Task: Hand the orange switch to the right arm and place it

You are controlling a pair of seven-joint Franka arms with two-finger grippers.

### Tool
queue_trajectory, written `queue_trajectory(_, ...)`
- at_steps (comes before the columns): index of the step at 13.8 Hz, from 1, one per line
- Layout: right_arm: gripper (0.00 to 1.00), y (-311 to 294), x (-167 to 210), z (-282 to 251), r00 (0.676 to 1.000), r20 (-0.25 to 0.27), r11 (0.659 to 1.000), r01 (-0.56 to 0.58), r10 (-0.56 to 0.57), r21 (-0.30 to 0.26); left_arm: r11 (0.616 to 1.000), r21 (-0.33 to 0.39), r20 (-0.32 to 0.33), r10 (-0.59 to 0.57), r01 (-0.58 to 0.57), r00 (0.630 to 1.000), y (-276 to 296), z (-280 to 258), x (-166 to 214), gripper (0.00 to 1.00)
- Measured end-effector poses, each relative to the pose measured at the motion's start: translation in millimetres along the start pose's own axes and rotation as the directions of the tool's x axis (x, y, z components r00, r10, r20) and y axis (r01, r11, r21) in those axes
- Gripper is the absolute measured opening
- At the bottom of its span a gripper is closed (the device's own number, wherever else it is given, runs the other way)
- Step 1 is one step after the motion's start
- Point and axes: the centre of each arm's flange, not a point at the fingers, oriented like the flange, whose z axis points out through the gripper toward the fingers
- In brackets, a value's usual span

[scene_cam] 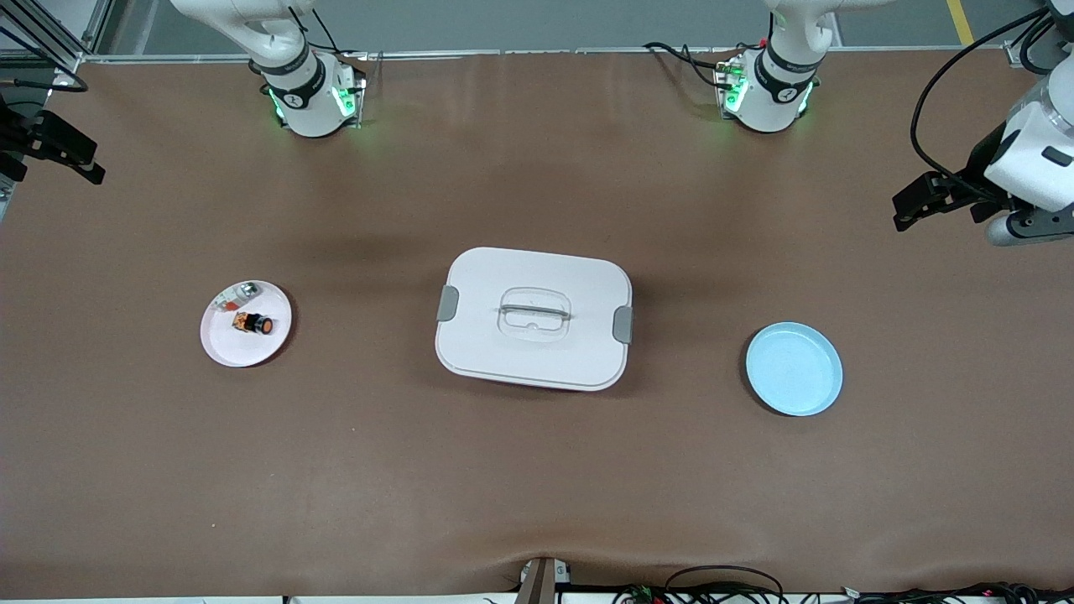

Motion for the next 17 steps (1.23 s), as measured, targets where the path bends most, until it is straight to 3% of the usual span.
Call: queue_trajectory(17, 1.0, 0.0, -0.5, -0.4, 1.0, 0.003, 1.0, 0.0, 0.0, 0.0, 1.0, -0.003, -0.015, -0.002, 0.002, 1.0, -0.8, -6.6, 0.5, 1.0)
